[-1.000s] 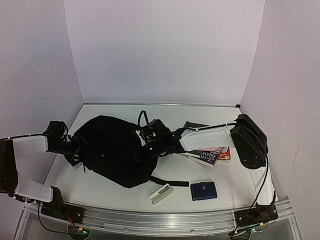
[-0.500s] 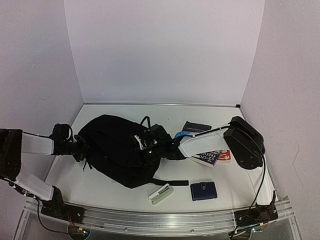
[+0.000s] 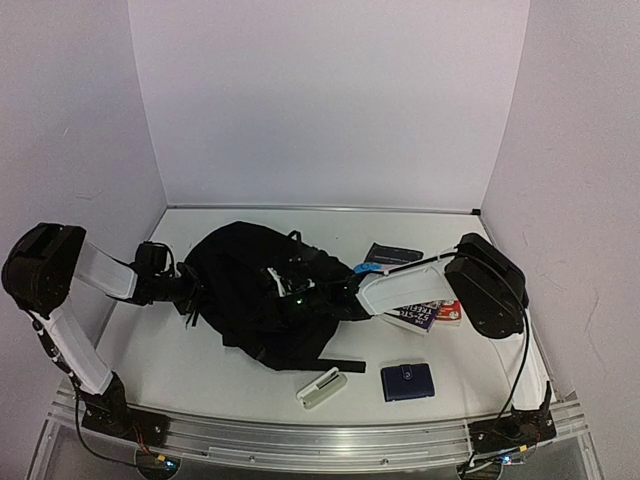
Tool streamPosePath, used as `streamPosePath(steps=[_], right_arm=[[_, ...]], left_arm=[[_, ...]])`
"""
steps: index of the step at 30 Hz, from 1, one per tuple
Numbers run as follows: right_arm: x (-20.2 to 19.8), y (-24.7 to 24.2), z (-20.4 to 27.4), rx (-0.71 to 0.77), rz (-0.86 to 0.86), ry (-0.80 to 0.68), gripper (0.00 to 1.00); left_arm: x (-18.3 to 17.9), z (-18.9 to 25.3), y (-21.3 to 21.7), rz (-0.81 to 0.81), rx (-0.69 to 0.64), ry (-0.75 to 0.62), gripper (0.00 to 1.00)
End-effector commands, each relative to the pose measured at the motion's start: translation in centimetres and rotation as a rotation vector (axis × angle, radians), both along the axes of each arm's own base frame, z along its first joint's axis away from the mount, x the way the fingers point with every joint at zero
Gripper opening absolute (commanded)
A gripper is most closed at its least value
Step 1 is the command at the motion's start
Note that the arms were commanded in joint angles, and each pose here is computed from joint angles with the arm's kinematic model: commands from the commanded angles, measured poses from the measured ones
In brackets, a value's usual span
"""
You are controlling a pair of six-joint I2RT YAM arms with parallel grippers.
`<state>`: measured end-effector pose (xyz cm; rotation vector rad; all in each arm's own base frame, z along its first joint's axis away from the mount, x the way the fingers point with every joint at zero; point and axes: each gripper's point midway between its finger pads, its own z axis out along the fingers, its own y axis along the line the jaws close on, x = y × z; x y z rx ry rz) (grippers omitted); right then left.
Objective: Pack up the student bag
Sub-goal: Adjust the student bag at the center of the board.
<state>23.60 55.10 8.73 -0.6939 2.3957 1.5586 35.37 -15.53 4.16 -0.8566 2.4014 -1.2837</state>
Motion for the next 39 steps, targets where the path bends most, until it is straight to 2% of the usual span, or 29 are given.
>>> streamPosePath(steps=[1, 5, 8, 11, 21, 26, 30, 33, 35, 39], right_arm=[[0.3, 1.3, 4.0, 0.106, 0.003, -0.037, 0.09], [0.7, 1.5, 5.9, 0.137, -0.016, -0.066, 0.07], [1.3, 1.6, 5.1, 0.119, -0.046, -0.081, 0.07], [1.3, 1.8, 3.4, 0.082, -0.067, -0.097, 0.06], [0.6, 3.7, -0.7, -0.053, -0.079, -0.228, 0.03], [0.2, 4.1, -2.8, -0.117, -0.076, -0.264, 0.03], [-0.3, 4.4, -3.9, -0.159, -0.062, -0.289, 0.03], [-0.8, 4.6, -3.2, -0.165, -0.05, -0.307, 0.03], [-1.0, 4.4, -1.9, -0.155, -0.049, -0.317, 0.06], [-1.2, 3.3, 1.9, -0.129, -0.07, -0.344, 0.3]], left_arm=[[4.6, 2.5, -1.9, -0.025, -0.068, -0.151, 0.0], [6.7, 2.9, -2.7, -0.055, -0.089, -0.211, 0.02], [7.5, 3.6, -2.7, -0.067, -0.085, -0.242, 0.14], [7.2, 3.7, -1.5, -0.048, -0.041, -0.236, 0.36], [1.5, 1.4, 4.1, 0.055, 0.162, -0.058, 0.68], [-1.3, 2.4, 7.3, 0.15, 0.274, -0.021, 0.75], [-1.2, 6.8, 8.1, 0.136, 0.356, -0.143, 0.78], [-0.9, 9.8, 7.4, 0.077, 0.362, -0.211, 0.82], [-0.6, 10.6, 6.5, 0.037, 0.34, -0.222, 0.84], [-0.3, 9.8, 3.9, -0.022, 0.251, -0.203, 0.87]])
